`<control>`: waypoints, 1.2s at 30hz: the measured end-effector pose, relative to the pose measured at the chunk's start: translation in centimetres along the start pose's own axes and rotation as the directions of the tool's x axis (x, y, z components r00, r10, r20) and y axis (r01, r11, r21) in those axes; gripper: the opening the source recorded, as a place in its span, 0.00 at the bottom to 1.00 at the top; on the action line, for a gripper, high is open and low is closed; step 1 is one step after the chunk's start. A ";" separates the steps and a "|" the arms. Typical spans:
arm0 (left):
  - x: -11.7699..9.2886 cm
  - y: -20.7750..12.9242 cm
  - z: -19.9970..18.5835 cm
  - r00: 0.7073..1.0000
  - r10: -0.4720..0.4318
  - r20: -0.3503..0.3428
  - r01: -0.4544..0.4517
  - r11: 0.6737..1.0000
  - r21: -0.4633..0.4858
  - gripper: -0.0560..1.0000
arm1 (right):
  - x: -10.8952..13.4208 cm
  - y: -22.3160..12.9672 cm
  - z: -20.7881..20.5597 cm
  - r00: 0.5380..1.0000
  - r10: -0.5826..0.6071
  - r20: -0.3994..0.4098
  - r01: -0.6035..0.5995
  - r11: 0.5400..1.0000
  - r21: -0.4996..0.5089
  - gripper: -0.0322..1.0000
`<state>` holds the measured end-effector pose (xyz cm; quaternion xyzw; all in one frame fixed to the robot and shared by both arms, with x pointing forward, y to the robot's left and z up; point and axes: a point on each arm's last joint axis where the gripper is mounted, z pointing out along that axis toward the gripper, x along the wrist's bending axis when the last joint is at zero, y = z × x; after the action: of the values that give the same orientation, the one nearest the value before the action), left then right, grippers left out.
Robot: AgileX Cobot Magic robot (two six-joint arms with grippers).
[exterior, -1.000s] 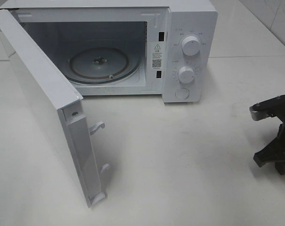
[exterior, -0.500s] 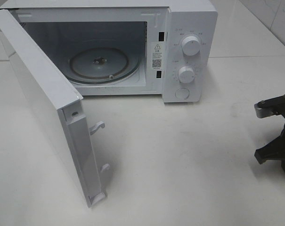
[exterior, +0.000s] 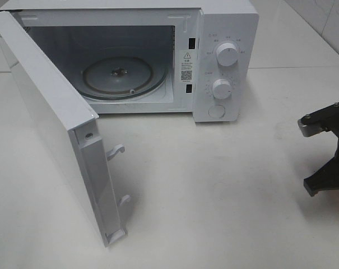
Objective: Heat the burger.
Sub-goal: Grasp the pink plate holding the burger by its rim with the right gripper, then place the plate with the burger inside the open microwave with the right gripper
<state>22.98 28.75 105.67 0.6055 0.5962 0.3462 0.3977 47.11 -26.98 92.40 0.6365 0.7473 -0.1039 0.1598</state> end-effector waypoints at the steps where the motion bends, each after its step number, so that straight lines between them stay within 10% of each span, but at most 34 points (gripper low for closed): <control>1: 0.0 0.0 0.0 1.000 0.000 0.000 0.000 1.000 0.000 0.98 | 0.0 0.0 0.0 1.000 0.000 0.000 0.000 1.000 0.000 0.10; 36: 0.0 0.0 0.0 1.000 0.000 0.000 0.000 1.000 0.000 0.98 | 5.3 -4.3 -6.5 0.927 -0.323 0.188 0.351 0.925 -0.141 0.10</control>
<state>22.98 28.75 105.67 0.6055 0.5962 0.3462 0.3977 41.45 -20.55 96.24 0.4712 0.8367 -0.1160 0.2539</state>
